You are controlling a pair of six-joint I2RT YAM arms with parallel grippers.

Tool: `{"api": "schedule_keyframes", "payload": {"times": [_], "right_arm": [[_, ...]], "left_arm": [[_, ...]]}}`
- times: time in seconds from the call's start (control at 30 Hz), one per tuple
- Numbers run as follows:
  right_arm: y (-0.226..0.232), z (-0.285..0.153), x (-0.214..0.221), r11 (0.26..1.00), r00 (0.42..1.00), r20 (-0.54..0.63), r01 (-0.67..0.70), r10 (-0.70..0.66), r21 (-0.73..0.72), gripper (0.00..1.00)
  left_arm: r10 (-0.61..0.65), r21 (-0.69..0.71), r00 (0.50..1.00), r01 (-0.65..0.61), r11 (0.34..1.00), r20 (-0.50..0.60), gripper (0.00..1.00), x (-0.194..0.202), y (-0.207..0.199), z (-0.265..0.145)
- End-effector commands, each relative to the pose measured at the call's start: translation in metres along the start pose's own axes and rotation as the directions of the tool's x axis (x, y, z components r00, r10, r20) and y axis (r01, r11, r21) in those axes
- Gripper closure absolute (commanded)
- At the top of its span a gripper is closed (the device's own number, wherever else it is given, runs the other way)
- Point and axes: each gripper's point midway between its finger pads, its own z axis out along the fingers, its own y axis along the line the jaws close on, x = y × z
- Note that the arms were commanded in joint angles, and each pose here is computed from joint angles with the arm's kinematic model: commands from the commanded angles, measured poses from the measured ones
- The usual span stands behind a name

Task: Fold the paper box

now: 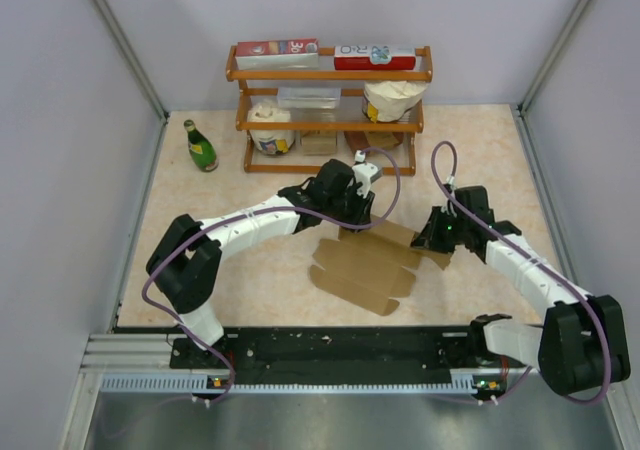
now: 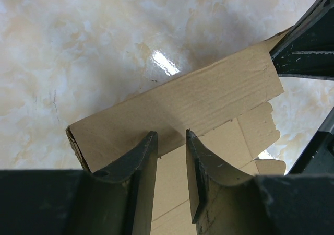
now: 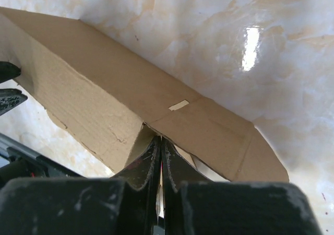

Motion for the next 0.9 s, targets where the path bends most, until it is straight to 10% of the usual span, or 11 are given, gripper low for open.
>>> {"api": "schedule_keyframes", "payload": {"times": [0.0, 0.87], "right_arm": [[0.018, 0.003, -0.008, 0.994, 0.999, 0.024, -0.020, 0.023, -0.106, 1.00], [0.026, 0.008, -0.014, 0.985, 0.995, 0.065, -0.059, 0.070, -0.160, 1.00]], "left_arm": [[0.024, 0.015, 0.997, -0.025, 1.000, 0.073, 0.67, -0.021, -0.006, -0.010], [0.008, 0.001, 1.000, -0.007, 1.000, -0.008, 0.68, 0.005, -0.001, -0.012]]}}
